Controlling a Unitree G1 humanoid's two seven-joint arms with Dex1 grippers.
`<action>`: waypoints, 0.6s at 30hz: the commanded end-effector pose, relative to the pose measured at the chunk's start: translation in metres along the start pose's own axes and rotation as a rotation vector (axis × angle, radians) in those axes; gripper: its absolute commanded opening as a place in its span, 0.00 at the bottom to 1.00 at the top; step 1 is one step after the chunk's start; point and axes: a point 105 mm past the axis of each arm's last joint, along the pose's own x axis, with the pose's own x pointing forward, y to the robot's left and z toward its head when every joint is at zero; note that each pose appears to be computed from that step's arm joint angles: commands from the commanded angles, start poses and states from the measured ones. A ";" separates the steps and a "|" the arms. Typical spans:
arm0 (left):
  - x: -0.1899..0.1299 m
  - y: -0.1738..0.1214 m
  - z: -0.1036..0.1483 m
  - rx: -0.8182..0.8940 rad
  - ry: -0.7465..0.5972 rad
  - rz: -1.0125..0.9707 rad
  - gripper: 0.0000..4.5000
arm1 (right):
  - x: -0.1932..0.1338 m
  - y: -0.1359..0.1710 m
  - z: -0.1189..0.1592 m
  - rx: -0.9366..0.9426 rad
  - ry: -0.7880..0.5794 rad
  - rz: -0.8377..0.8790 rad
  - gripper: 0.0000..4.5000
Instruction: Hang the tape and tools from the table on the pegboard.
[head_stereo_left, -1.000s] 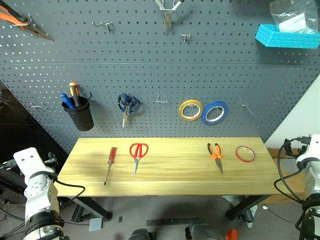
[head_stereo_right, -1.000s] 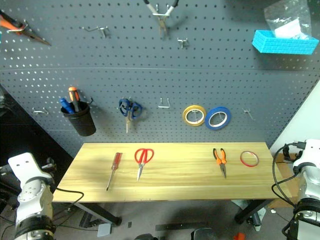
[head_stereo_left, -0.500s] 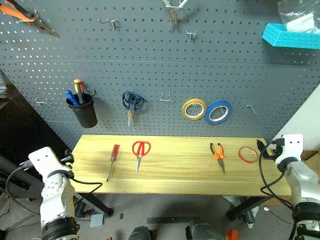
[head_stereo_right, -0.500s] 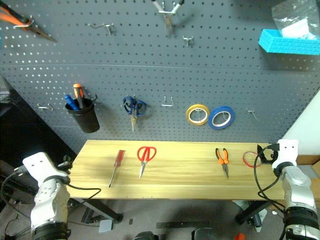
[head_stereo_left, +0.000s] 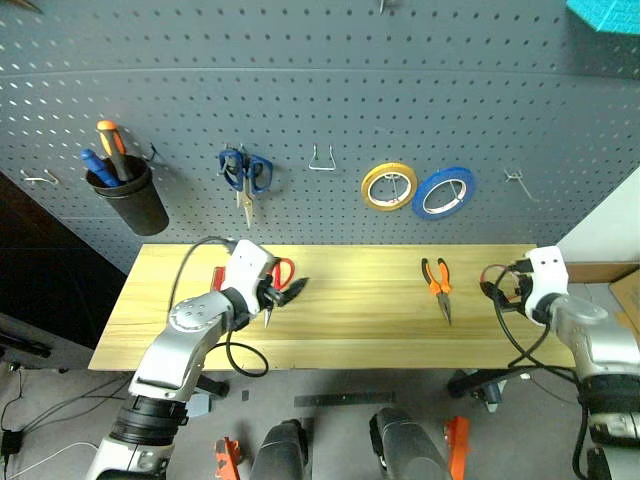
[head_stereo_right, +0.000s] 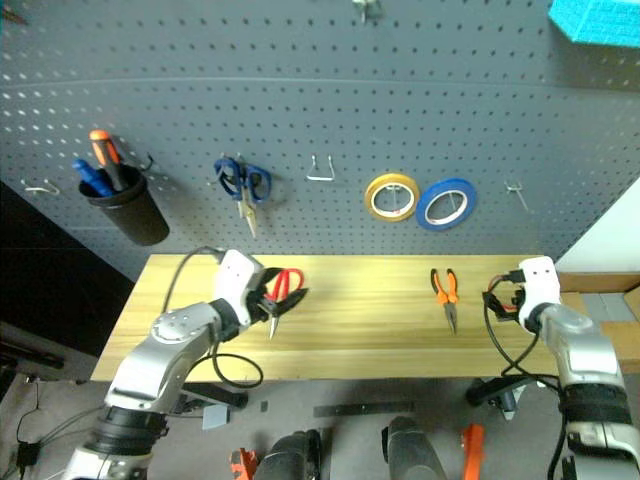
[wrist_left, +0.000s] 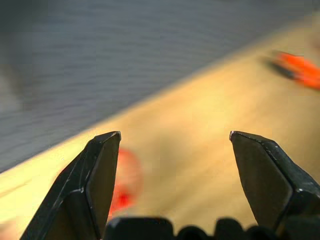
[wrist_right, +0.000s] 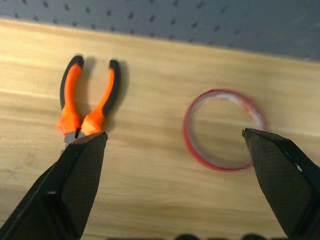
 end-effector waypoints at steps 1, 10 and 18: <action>0.005 -0.013 0.020 0.070 -0.040 -0.116 0.83 | 0.010 -0.012 0.008 -0.030 0.026 -0.018 1.00; 0.019 -0.039 0.044 0.218 -0.079 -0.293 0.83 | 0.033 -0.025 0.017 -0.041 0.095 -0.013 1.00; 0.017 -0.060 0.069 0.383 -0.132 -0.409 0.84 | 0.031 -0.031 0.004 -0.007 0.204 0.006 0.92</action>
